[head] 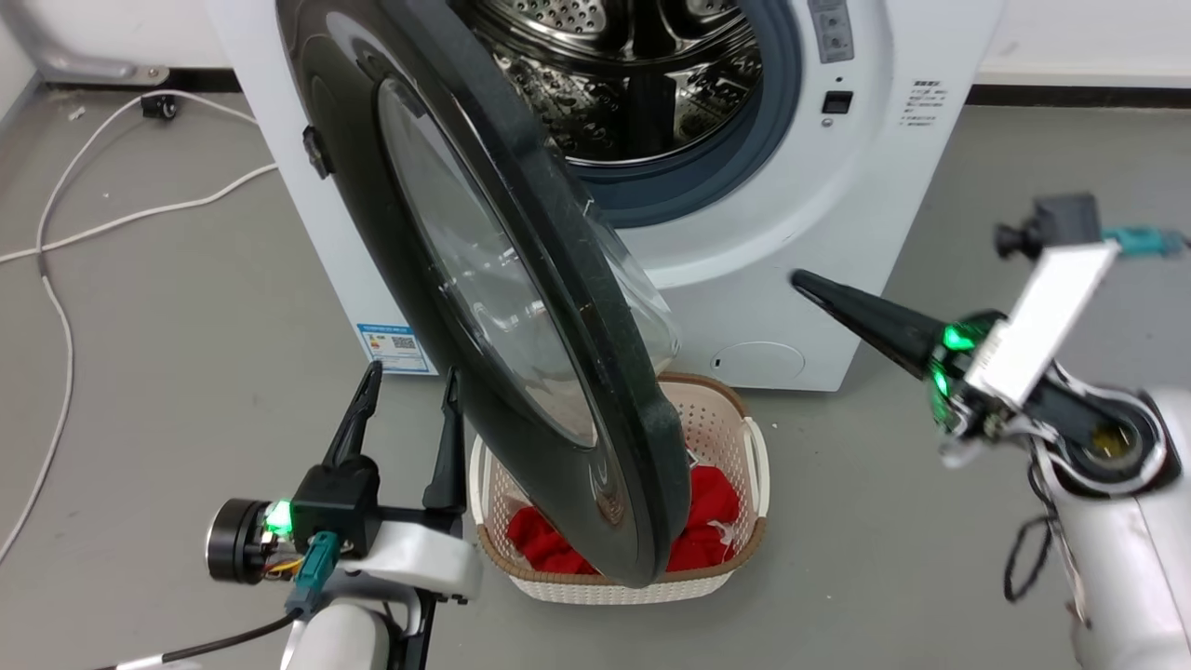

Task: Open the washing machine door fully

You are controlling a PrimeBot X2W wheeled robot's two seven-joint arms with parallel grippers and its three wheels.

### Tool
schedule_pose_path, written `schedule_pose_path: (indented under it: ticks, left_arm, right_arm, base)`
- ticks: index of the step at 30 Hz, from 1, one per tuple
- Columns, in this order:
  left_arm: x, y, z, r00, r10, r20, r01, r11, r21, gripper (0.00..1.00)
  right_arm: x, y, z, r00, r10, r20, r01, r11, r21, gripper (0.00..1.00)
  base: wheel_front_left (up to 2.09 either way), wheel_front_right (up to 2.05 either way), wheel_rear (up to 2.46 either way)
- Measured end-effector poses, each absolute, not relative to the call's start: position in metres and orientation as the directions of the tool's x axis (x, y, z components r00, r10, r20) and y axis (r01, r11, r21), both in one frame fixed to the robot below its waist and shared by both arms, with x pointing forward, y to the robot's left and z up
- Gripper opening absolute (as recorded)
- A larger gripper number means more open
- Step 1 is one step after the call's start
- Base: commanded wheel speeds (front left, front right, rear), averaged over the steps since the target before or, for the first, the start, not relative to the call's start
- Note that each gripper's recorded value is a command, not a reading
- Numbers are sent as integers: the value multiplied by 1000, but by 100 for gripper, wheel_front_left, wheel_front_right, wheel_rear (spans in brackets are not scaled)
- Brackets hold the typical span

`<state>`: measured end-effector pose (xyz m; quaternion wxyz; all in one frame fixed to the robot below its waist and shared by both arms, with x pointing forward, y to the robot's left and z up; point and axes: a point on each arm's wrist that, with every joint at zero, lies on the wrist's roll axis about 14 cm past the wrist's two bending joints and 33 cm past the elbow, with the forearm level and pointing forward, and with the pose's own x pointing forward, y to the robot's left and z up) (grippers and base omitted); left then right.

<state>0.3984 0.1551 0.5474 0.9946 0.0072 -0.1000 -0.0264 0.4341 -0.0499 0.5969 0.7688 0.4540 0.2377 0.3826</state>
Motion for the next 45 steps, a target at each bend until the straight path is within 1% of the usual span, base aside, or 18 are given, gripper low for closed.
schedule_pose_path:
  ticks: [3,8,9,10,11,12,17,19,24,29,31,33,36,37,40,41,43,45]
  left_arm:
    - [395,155,544,980,-54,190,51,999,20,100]
    - [393,154,545,980,-58,193,55,998,20,100]
    - [393,153,546,979,-59,195,56,998,20,100]
    - [392,153,547,978,-59,198,56,998,20,100]
    - [392,153,547,978,-59,199,56,998,20,100]
    - [392,153,547,978,-59,199,57,998,19,100]
    - [390,153,546,979,-61,196,58,998,18,100]
    - [389,153,547,978,-60,198,58,998,17,100]
    - [388,152,547,978,-62,199,60,998,17,100]
    - [388,152,547,978,-64,198,62,998,16,100]
    - [388,151,547,978,-64,198,62,998,16,100]
    - [388,152,547,978,-64,197,62,998,17,100]
    - [388,152,547,978,-63,198,61,998,16,100]
    - [388,152,547,978,-62,198,60,998,17,100]
    - [388,153,547,978,-61,198,59,998,16,100]
    - [388,153,547,978,-60,197,58,998,16,100]
    - [388,154,546,979,-58,195,56,998,16,100]
    - [388,155,545,980,-55,193,53,998,15,100]
  right_arm:
    - [428,-78,587,680,733,9,-321,286,903,0]
    - [412,-115,572,795,604,49,-248,250,936,0]
    - [409,-119,570,813,579,58,-234,234,944,16]
    - [404,-123,565,829,556,61,-218,221,950,39]
    - [401,-128,561,847,527,62,-202,213,956,66]
    - [398,-133,557,867,495,62,-185,204,961,100]
    - [385,-150,536,936,348,45,-114,180,977,100]
    - [381,-159,529,960,277,33,-89,193,977,100]
    - [375,-175,516,992,126,4,-44,315,948,100]
    - [375,-188,523,999,5,52,-47,506,861,100]
    - [375,-193,531,995,-21,94,-60,632,773,100]
    - [375,-200,542,988,-36,150,-72,754,653,100]
    - [374,-202,560,973,-26,229,-80,893,443,100]
    - [374,-202,567,968,-7,251,-80,939,335,100]
    - [372,-197,577,960,34,277,-67,992,110,100]
    - [371,-194,577,960,48,275,-66,996,57,100]
    - [368,-186,572,964,74,255,-69,997,-28,100]
    - [365,-181,560,973,88,213,-73,994,-75,100]
  base:
    - [0,0,0]
    - [0,0,0]
    - [0,0,0]
    - [0,0,0]
    - [0,0,0]
    - [0,0,0]
    - [0,0,0]
    - [0,0,0]
    - [0,0,0]
    - [0,0,0]
    - [0,0,0]
    - [0,0,0]
    - [0,0,0]
    - [0,0,0]
    - [0,0,0]
    - [0,0,0]
    - [0,0,0]
    - [0,0,0]
